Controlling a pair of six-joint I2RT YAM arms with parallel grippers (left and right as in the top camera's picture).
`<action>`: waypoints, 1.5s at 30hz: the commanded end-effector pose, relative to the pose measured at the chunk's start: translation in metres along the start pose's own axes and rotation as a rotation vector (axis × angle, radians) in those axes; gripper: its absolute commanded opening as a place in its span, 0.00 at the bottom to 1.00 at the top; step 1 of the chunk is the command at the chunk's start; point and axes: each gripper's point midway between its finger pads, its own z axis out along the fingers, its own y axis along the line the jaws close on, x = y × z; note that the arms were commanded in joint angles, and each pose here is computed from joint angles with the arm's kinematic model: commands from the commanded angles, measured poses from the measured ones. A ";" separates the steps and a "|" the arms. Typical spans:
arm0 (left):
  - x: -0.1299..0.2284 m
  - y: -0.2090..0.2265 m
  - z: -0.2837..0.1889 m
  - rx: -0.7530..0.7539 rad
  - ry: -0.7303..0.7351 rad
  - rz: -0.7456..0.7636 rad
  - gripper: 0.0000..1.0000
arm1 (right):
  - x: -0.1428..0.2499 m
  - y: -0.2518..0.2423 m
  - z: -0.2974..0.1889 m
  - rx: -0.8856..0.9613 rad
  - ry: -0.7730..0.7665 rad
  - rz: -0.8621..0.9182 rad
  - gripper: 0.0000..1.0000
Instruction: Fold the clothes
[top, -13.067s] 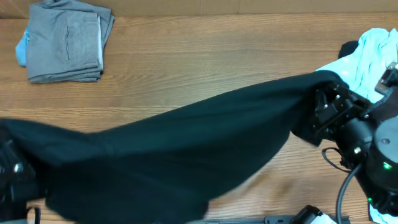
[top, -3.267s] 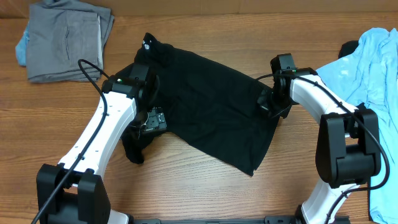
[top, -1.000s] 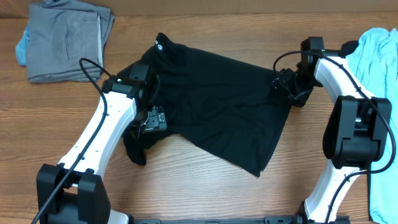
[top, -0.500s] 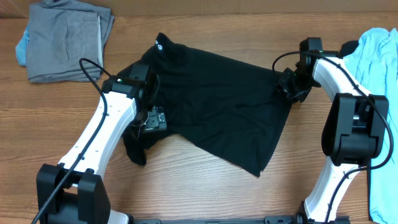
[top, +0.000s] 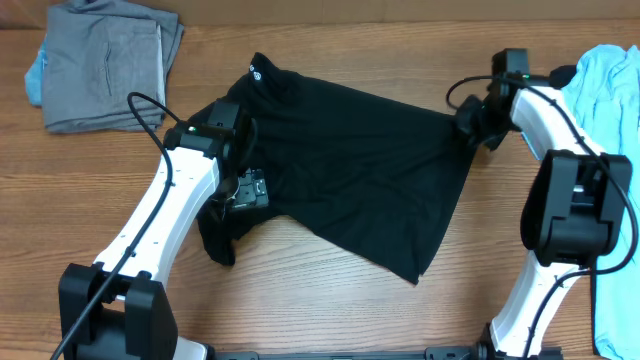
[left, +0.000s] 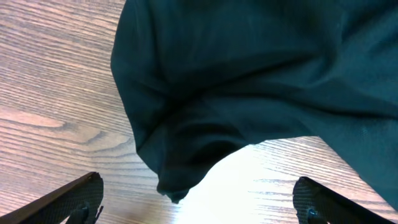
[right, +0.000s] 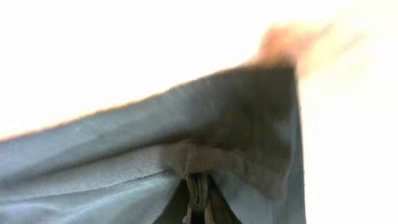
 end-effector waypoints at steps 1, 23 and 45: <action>-0.001 0.000 0.001 0.002 -0.003 0.015 1.00 | -0.035 -0.012 -0.008 -0.013 -0.088 0.057 0.04; -0.007 -0.002 0.001 0.012 -0.026 0.013 1.00 | -0.081 -0.044 -0.058 0.018 -0.163 0.159 1.00; 0.000 0.004 0.000 -0.007 0.000 0.027 1.00 | 0.104 0.009 -0.176 0.330 0.020 -0.084 1.00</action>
